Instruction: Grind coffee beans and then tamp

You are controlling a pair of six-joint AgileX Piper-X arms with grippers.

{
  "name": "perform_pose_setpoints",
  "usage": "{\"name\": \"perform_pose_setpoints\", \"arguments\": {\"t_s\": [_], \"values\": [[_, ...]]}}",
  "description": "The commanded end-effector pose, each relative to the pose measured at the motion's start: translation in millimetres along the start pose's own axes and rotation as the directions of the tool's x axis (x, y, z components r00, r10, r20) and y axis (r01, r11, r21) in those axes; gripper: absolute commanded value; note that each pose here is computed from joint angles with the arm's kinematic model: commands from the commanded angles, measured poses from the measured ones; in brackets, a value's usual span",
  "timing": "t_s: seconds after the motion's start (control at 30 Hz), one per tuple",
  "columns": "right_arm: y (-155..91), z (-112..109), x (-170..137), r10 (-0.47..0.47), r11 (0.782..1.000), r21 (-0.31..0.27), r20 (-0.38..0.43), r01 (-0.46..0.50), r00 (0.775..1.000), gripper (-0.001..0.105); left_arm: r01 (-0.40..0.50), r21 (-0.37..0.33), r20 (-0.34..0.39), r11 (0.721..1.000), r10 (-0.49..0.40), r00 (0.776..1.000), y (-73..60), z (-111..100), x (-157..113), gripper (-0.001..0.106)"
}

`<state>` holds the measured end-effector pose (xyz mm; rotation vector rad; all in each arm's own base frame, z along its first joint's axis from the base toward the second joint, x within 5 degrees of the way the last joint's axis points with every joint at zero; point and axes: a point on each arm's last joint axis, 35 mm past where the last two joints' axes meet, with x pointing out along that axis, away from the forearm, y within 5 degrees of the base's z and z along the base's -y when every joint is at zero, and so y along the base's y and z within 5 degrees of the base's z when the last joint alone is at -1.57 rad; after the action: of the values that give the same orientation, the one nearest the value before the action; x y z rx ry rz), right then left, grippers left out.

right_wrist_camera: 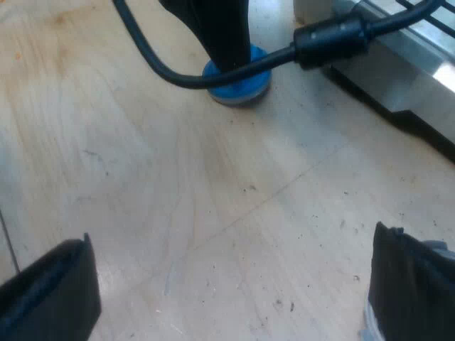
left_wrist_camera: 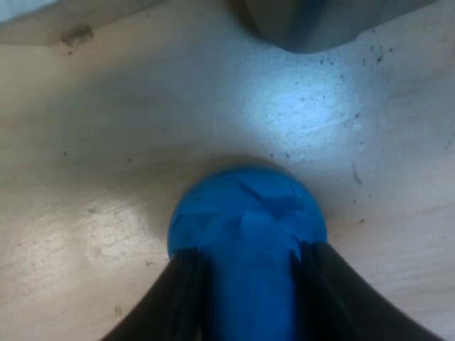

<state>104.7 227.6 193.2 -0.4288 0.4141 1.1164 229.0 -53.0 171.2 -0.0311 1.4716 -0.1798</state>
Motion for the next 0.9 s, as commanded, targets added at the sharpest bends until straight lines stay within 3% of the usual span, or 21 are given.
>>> {"name": "perform_pose_setpoints", "arguments": {"t_s": [0.03, 0.07, 0.13, 0.17, 0.23, 0.3, 0.43, 0.6, 0.63, 0.67, 0.77, 0.8, 0.9], "values": [[-1.0, 4.2, -0.1, 0.005, 1.0, -0.005, 0.023, -0.005, 1.0, 0.078, -0.012, -0.011, -0.014, 1.0, 0.012, 1.0, 0.7, 0.5, 3.4, 0.011], [-1.0, 4.2, -0.1, 0.005, 1.0, -0.005, 0.023, -0.005, 1.0, 0.078, -0.013, -0.011, -0.017, 1.0, 0.013, 1.0, 0.8, 0.3, 3.7, 0.016], [-1.0, 4.2, -0.1, 0.005, 1.0, -0.005, 0.023, -0.005, 1.0, 0.078, -0.014, -0.012, -0.026, 1.0, 0.014, 1.0, 1.0, 0.0, 5.0, 0.039], [-1.0, 4.2, -0.1, 0.005, 1.0, -0.005, 0.023, -0.005, 1.0, 0.078, -0.014, -0.012, -0.028, 1.0, 0.014, 1.0, 1.0, -0.2, 5.1, 0.043], [-1.0, 4.2, -0.1, 0.005, 1.0, -0.005, 0.023, -0.005, 1.0, 0.078, -0.014, -0.012, -0.027, 1.0, 0.014, 1.0, 1.0, -0.2, 5.0, 0.062], [-1.0, 4.2, -0.1, 0.005, 1.0, -0.003, 0.023, -0.005, 1.0, 0.078, -0.021, -0.011, -0.032, 1.0, 0.021, 0.999, 1.2, -0.5, 4.6, 0.072], [-1.1, 4.2, -0.1, 0.003, 0.999, 0.034, 0.023, -0.004, 1.0, 0.078, -0.084, -0.009, -0.034, 0.996, 0.083, 0.996, 2.2, 1.1, -3.9, 0.083], [-2.5, 15.2, -1.2, 0.001, 0.999, 0.044, 0.034, -0.003, 0.999, 0.078, -0.131, -0.008, -0.006, 0.991, 0.131, 0.991, 1.9, 2.9, -20.2, 0.086], [-4.3, 27.5, -3.6, 0.002, 0.999, 0.044, 0.004, -0.002, 1.0, 0.078, -0.142, -0.012, 0.12, 0.99, 0.142, 0.983, -1.0, 3.1, -52.1, 0.086], [-5.4, 35.5, -6.0, 0.006, 0.999, 0.043, -0.027, -0.005, 1.0, 0.078, -0.136, -0.013, 0.181, 0.991, 0.136, 0.974, -2.6, 2.0, -66.7, 0.086], [-9.4, 51.0, -12.3, 0.007, 0.999, 0.046, -0.086, -0.003, 0.996, 0.078, -0.117, -0.016, 0.315, 0.993, 0.117, 0.942, -5.8, -3.5, -99.5, 0.086], [-12.9, 58.6, -16.3, 0.009, 0.998, 0.058, -0.113, -0.003, 0.994, 0.078, -0.116, -0.016, 0.325, 0.993, 0.115, 0.939, -6.1, -4.1, -102.1, 0.086], [-18.6, 67.6, -21.6, 0.0, 0.997, 0.072, -0.141, 0.01, 0.99, 0.078, -0.09, -0.02, 0.479, 0.996, 0.088, 0.873, -9.5, -17.2, -143.7, 0.086]]}}
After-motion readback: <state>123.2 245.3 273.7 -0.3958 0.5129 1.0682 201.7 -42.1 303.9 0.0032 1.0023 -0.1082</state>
